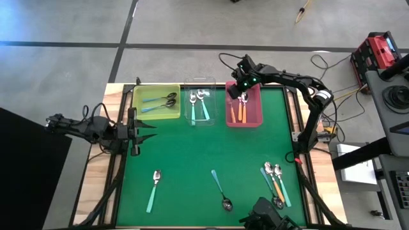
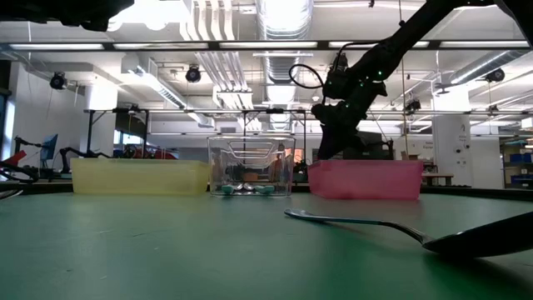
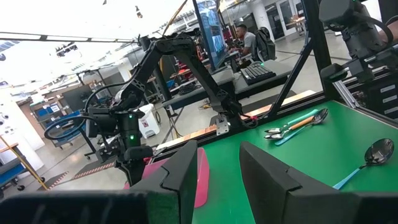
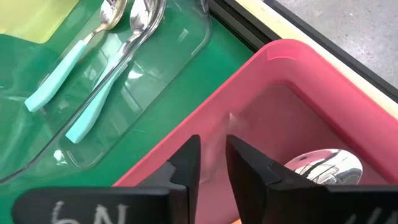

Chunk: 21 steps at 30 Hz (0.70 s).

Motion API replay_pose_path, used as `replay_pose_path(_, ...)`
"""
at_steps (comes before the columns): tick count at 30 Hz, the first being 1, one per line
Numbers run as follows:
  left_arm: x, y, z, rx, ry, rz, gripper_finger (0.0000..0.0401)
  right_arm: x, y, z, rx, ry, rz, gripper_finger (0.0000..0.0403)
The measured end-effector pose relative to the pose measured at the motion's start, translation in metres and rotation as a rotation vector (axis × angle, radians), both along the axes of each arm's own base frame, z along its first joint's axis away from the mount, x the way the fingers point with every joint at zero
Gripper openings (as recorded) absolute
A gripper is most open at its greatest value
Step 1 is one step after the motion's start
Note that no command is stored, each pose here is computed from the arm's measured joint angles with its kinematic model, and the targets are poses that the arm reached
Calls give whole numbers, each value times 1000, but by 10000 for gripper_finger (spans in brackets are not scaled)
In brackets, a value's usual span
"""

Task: Sort silverware by color (type)
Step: Put the yellow spoon into the red bin, then put the green spoon into the transparent bin

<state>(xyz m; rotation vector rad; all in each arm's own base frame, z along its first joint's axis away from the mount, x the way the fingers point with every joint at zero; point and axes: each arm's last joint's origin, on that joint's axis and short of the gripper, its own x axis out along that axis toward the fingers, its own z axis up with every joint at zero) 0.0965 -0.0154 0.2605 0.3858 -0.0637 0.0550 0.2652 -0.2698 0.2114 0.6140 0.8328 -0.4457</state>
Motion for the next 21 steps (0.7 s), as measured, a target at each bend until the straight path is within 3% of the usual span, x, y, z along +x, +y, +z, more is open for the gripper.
replay_pose_path(21,0,0,0,0,0,0,102,-2,3,12,-12,-28,-6,71)
